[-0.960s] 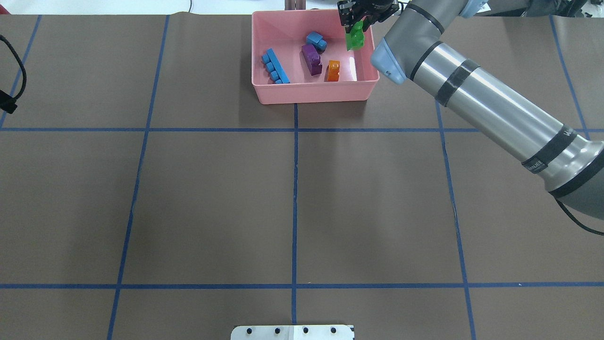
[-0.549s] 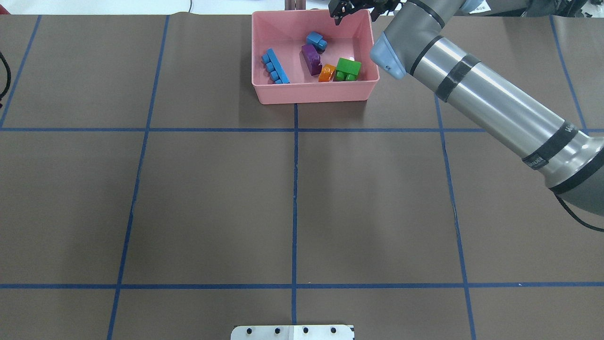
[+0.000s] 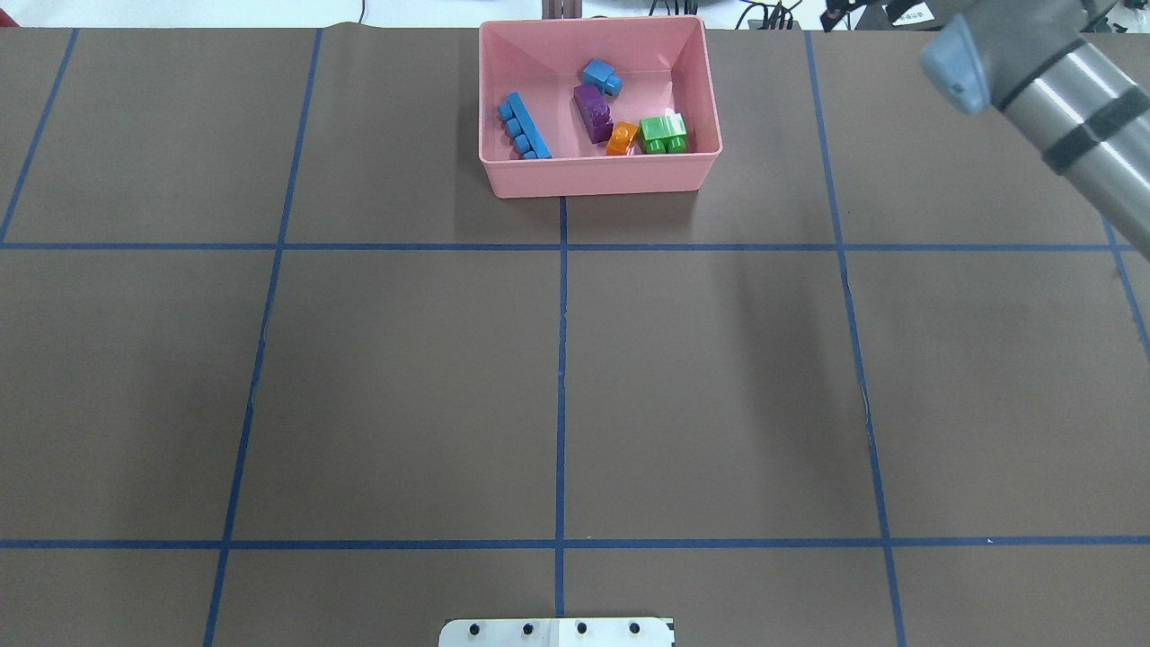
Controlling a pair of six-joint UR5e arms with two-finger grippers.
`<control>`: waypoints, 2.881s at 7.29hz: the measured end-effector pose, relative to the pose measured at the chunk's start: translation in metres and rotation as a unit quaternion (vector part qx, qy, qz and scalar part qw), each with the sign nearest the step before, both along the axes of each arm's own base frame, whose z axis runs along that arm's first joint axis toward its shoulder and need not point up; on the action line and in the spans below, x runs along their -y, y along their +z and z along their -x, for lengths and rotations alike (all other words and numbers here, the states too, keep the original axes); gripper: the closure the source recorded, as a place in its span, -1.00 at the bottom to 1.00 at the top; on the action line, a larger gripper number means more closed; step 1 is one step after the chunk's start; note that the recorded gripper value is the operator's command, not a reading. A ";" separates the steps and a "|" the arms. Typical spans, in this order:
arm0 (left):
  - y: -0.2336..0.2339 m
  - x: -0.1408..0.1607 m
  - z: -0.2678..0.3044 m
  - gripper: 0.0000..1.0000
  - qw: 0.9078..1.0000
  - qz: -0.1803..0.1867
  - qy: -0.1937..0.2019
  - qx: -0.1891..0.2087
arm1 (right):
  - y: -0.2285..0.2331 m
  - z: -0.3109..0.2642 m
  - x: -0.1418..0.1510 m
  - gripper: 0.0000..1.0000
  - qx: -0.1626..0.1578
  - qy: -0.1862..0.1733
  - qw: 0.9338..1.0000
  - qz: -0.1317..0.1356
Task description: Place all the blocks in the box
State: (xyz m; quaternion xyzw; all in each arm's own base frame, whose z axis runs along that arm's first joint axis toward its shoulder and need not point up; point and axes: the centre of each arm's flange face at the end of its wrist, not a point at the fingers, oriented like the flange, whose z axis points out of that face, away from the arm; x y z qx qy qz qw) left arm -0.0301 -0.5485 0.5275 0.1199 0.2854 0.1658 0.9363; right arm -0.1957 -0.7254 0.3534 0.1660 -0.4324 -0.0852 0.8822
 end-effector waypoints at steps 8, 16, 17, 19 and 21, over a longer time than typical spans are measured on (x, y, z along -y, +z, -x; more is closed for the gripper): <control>0.090 -0.023 0.030 -1.00 0.999 0.001 0.023 -0.035 | 0.281 -0.239 -0.237 -1.00 -0.055 0.004 0.998 0.041; 0.129 -0.043 0.030 -1.00 0.998 0.040 0.021 -0.040 | 0.275 -0.267 -0.306 -1.00 -0.063 -0.029 0.983 0.168; 0.133 -0.043 0.031 -1.00 0.998 0.045 0.020 -0.040 | 0.275 -0.267 -0.304 -1.00 -0.063 -0.028 0.984 0.166; 0.132 -0.043 0.031 -1.00 0.998 0.047 0.017 -0.041 | 0.270 -0.267 -0.297 -1.00 -0.061 -0.006 0.986 0.152; 0.117 -0.042 0.034 -1.00 0.998 0.055 0.013 -0.041 | 0.267 -0.267 -0.293 -1.00 -0.057 0.024 0.987 0.151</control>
